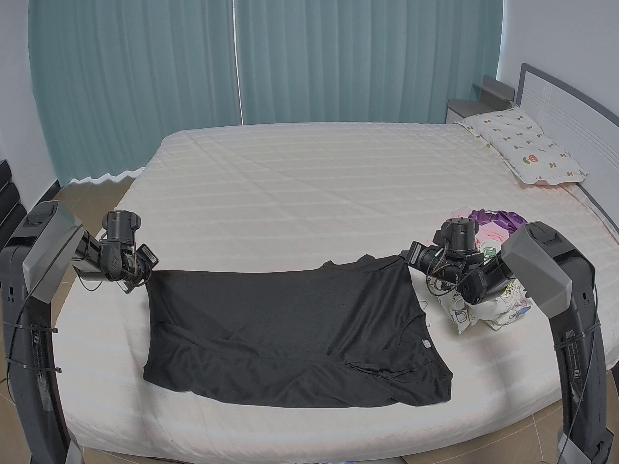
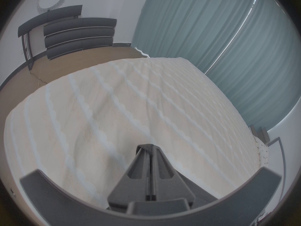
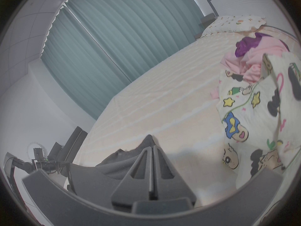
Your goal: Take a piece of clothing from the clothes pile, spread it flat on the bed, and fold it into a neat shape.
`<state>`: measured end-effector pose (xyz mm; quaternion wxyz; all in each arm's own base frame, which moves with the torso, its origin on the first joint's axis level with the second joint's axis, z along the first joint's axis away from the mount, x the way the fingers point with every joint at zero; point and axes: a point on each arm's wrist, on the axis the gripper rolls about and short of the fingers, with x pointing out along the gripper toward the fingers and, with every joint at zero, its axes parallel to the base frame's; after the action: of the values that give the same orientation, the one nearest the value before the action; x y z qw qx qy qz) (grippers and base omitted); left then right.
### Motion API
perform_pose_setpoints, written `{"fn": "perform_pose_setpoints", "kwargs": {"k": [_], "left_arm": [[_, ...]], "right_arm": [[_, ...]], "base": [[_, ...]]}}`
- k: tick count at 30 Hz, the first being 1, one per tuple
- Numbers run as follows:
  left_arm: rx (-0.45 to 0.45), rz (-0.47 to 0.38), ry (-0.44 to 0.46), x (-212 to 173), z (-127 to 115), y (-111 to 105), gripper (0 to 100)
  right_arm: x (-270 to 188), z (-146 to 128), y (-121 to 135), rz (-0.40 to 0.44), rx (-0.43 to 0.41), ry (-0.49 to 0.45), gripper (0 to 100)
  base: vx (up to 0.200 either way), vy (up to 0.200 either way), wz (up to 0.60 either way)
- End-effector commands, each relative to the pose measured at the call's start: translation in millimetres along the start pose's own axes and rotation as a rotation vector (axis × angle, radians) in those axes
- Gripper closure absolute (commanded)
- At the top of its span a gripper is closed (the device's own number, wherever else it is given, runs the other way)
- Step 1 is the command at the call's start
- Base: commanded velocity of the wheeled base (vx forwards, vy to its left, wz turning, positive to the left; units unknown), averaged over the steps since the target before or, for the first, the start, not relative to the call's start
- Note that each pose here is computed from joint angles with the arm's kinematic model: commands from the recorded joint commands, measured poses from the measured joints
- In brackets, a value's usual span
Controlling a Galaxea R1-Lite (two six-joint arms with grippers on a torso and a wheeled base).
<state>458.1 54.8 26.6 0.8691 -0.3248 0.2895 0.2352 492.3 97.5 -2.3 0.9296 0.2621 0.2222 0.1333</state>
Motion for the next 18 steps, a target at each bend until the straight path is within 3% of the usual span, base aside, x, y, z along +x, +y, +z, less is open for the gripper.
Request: {"fn": "perform_pose_setpoints", "kwargs": {"k": [1, 8, 18], "left_arm": [[0.009, 0.003, -0.003, -3, 1, 2, 100], [0.024, -0.015, 0.026, -15, -3, 1, 100], [0.022, -0.066, 0.053, -27, 0, 0, 100]], "right_arm": [[-13, 16, 12, 0.027, -0.009, -0.051, 100], [-27, 28, 21, 0.041, -0.016, -0.096, 100], [-44, 26, 12, 0.010, -0.002, -0.052, 100]], "base": [[0.000, 0.000, 0.00], [0.000, 0.000, 0.00], [0.000, 0.000, 0.00]]}}
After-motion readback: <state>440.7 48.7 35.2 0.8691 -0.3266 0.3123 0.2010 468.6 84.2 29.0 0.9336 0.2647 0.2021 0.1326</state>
